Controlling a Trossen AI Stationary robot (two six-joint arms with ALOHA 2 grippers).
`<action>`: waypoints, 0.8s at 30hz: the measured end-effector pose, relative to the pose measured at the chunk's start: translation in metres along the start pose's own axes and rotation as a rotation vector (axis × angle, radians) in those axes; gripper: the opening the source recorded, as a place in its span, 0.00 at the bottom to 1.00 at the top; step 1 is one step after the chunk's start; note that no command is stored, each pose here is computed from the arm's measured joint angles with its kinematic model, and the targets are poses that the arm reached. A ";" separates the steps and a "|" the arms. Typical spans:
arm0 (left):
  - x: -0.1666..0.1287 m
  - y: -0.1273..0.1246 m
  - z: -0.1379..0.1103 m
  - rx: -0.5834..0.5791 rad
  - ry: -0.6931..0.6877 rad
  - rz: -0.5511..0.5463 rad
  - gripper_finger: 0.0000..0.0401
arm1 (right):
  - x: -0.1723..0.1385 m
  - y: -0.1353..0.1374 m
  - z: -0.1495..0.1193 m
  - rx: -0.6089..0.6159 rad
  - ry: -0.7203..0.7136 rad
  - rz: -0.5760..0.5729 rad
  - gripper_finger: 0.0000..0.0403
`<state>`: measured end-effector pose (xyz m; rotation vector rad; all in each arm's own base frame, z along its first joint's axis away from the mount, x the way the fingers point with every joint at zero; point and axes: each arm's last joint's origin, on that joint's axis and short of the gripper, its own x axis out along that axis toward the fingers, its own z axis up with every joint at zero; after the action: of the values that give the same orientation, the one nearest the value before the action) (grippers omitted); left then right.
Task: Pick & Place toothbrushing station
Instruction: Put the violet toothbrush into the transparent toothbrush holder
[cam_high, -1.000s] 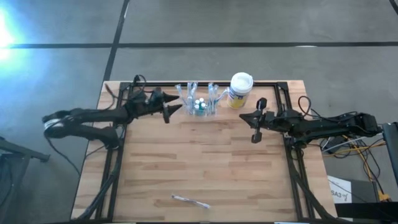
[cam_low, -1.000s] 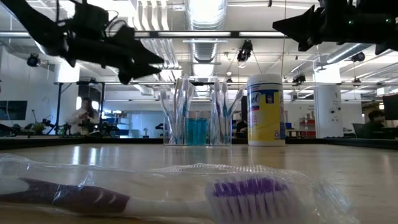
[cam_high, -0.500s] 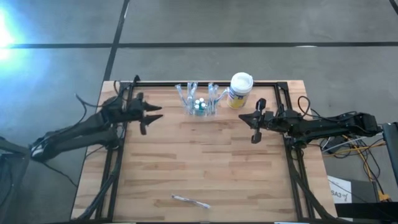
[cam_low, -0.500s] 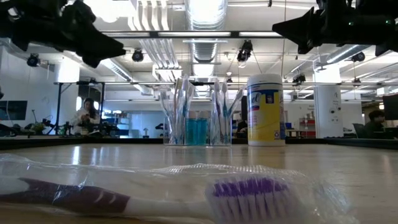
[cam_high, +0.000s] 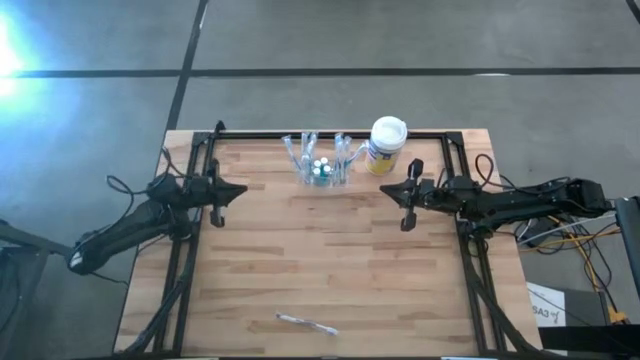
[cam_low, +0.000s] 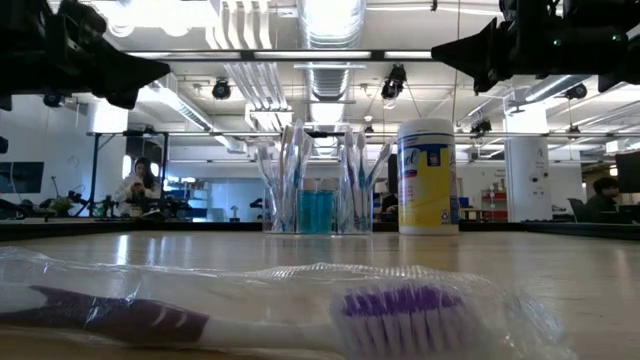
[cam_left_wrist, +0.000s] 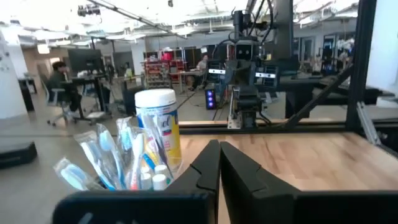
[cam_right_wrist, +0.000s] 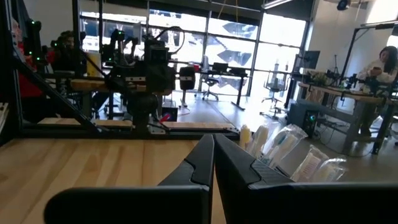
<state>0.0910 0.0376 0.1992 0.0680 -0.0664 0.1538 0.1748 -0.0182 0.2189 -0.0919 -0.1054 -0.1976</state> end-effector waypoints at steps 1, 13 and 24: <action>-0.001 0.000 0.000 0.016 -0.002 0.000 0.02 | 0.000 0.000 0.000 -0.001 0.001 0.000 0.02; -0.001 -0.003 -0.025 -0.025 0.026 -0.065 0.01 | 0.002 0.000 0.001 -0.006 0.001 0.000 0.02; 0.001 -0.014 -0.025 -0.027 -0.010 -0.195 0.00 | 0.002 0.000 0.001 -0.003 -0.001 0.000 0.02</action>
<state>0.0953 0.0255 0.1739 0.0482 -0.0716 -0.0424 0.1767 -0.0182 0.2201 -0.0950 -0.1061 -0.1975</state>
